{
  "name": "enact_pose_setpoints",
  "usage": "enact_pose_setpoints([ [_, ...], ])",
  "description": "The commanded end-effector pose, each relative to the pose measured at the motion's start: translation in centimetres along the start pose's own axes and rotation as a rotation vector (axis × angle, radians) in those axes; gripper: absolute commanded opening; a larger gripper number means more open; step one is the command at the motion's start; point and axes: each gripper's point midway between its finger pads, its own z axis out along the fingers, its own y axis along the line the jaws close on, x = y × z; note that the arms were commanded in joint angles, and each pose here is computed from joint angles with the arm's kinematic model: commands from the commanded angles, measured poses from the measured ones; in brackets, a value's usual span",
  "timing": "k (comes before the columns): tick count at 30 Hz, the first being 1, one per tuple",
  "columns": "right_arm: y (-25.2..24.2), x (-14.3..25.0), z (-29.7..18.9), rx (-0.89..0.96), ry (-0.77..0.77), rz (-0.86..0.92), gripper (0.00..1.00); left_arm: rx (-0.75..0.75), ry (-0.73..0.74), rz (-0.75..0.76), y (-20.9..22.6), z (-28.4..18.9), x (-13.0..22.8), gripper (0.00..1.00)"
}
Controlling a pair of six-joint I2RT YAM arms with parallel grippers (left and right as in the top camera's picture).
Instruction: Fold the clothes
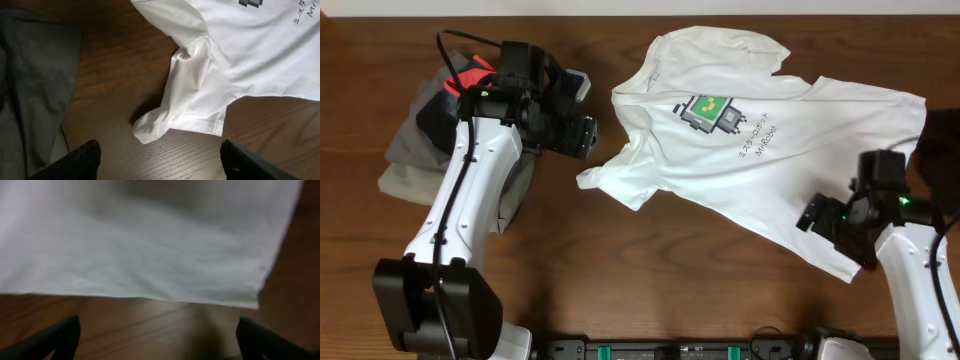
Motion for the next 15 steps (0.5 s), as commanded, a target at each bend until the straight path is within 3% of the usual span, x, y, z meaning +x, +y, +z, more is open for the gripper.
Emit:
enact_pose_setpoints([
  [1,-2.2,0.5,1.7,0.046,0.055,0.149,0.96,-0.014,-0.026,-0.012,0.1,-0.8,-0.8,0.79],
  [8,-2.8,1.6,4.0,0.061,0.173,0.192,0.99,-0.014,-0.027,-0.026,0.1,-0.8,-0.8,0.79],
  [15,-2.8,1.3,7.3,0.059,0.182,0.222,0.96,-0.014,-0.026,-0.029,0.1,-0.8,-0.7,0.79],
])
